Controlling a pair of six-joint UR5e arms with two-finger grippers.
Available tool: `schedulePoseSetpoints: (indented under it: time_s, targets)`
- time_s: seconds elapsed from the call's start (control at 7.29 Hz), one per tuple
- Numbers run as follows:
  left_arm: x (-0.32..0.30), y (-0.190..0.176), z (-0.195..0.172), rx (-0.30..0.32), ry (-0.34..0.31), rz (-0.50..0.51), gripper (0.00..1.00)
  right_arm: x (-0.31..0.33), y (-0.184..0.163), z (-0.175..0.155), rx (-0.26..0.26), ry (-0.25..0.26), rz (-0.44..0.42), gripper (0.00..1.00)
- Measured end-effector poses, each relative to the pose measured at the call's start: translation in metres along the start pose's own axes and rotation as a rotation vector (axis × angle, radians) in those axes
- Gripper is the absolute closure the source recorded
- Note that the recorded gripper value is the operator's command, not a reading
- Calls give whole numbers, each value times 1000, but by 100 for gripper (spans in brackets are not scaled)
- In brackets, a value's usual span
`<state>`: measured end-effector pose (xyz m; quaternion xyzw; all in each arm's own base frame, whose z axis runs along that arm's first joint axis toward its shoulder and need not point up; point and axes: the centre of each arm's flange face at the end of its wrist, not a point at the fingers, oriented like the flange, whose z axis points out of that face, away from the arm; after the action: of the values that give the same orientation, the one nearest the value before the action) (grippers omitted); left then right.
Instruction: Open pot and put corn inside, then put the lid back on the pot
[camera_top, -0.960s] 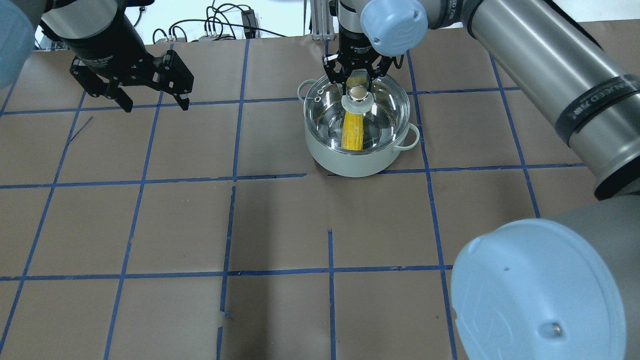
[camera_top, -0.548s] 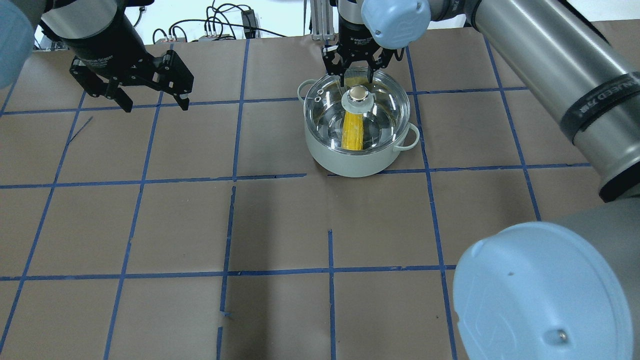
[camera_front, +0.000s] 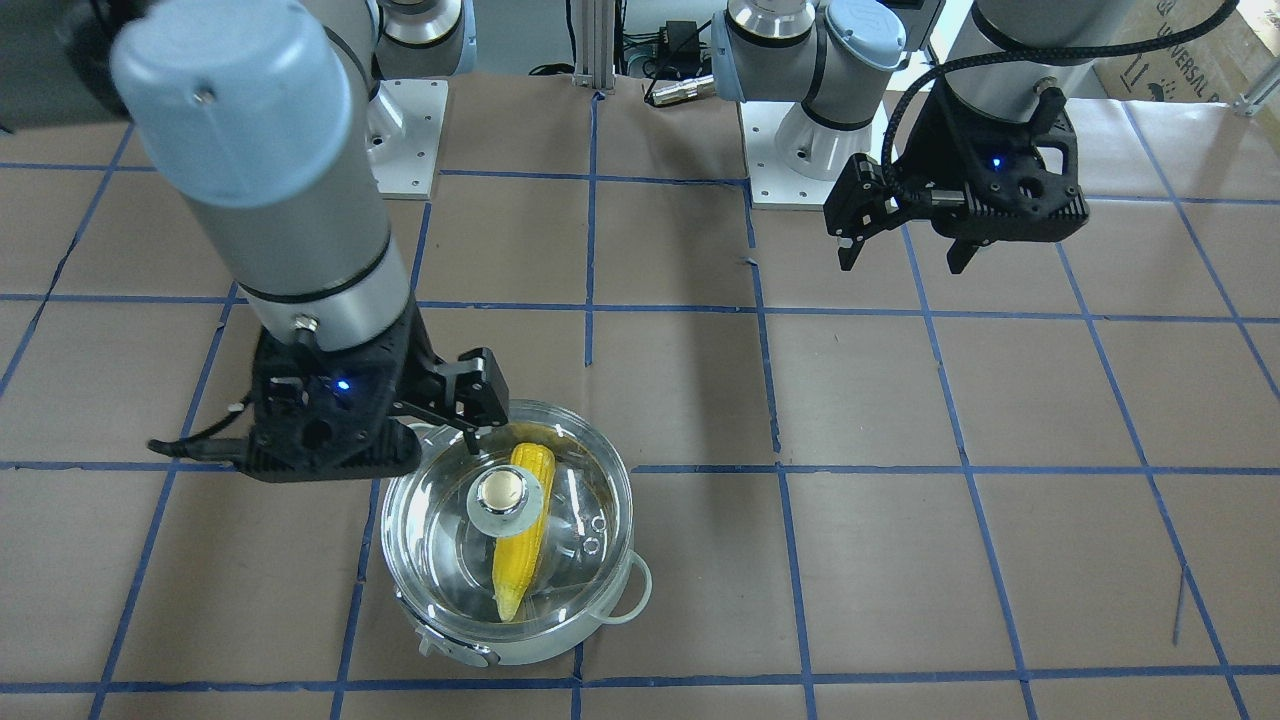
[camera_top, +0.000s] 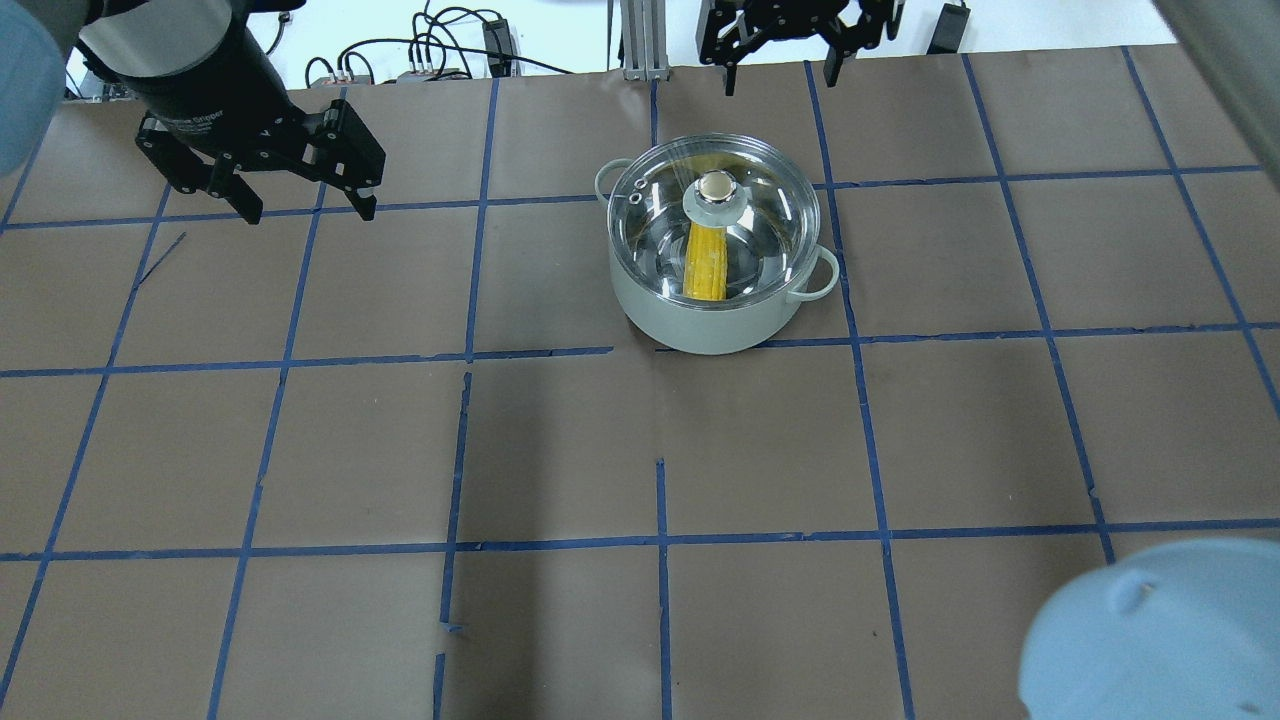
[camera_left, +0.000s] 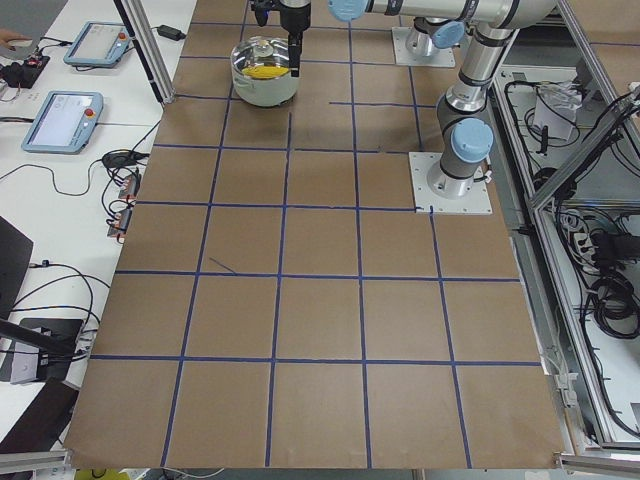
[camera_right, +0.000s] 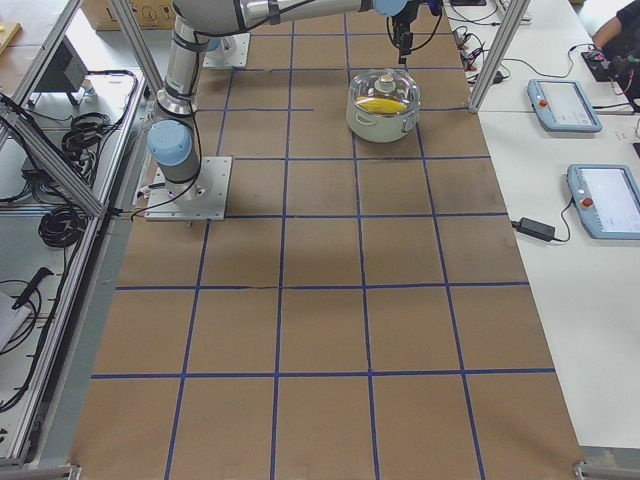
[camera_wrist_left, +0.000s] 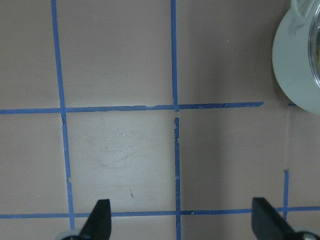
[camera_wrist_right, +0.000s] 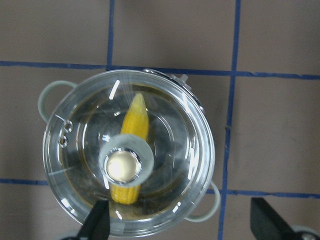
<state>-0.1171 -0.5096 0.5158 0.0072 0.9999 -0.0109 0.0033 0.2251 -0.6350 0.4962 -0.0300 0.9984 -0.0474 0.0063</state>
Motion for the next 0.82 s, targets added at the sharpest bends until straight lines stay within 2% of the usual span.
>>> schedulePoseSetpoints:
  time_s: [0.27, 0.55, 0.82]
  targets:
    - [-3, 2, -5, 4, -3, -5, 0, 60, 47, -21, -26, 7, 18, 0]
    - [-6, 6, -5, 4, -1, -11, 0, 93, 96, -20, -55, 16, 57, 0]
    - [-7, 5, -8, 7, -2, -13, 0, 106, 110, -24, -54, 13, 77, 0]
